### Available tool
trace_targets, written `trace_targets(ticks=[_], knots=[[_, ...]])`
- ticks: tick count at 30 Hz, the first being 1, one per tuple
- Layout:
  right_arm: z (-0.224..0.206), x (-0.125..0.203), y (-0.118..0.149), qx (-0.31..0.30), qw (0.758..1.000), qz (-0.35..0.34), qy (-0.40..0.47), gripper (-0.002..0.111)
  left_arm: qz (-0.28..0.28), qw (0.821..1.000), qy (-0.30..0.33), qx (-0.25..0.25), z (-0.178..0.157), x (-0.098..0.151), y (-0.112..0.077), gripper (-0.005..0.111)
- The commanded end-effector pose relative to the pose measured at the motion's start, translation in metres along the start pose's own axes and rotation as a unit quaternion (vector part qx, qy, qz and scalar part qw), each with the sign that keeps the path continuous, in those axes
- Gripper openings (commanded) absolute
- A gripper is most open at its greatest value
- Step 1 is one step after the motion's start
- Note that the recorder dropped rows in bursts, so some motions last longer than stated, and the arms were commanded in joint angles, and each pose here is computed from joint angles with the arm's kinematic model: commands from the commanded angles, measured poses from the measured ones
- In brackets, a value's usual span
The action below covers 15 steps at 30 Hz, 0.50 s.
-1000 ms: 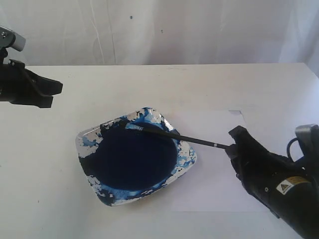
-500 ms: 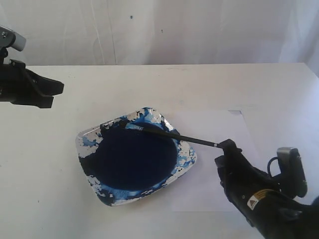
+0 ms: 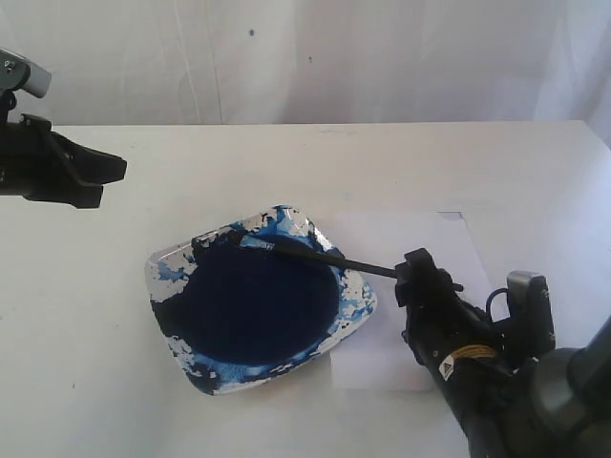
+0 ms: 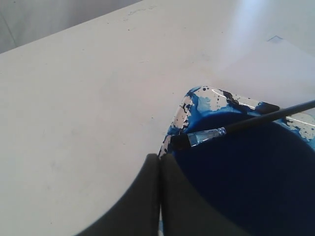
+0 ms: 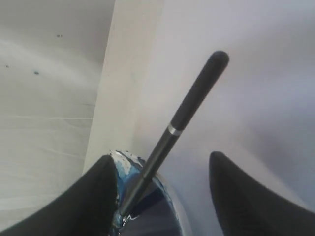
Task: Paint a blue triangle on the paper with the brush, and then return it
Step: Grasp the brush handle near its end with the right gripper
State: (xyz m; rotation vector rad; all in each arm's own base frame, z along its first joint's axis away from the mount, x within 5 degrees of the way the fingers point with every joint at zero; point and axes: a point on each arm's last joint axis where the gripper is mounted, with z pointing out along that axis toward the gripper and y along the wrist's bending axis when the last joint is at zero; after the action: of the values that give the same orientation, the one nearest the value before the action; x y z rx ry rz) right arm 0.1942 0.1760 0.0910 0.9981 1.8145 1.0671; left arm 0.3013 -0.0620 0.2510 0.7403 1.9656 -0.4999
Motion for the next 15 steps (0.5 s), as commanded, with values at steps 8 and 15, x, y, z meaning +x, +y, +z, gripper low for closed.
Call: trace_targets(ticks=[8,15], knots=[[0.003,0.009,-0.003,0.002,0.999,0.019,0.046,0.053,0.004,1.000,0.001,0.002,-0.002,0.001,-0.001,0.000],[-0.019,-0.006,-0.007,-0.010,0.999,0.011,0.041,0.053,0.004,1.000,0.001,0.002,-0.002,0.001,-0.001,0.000]])
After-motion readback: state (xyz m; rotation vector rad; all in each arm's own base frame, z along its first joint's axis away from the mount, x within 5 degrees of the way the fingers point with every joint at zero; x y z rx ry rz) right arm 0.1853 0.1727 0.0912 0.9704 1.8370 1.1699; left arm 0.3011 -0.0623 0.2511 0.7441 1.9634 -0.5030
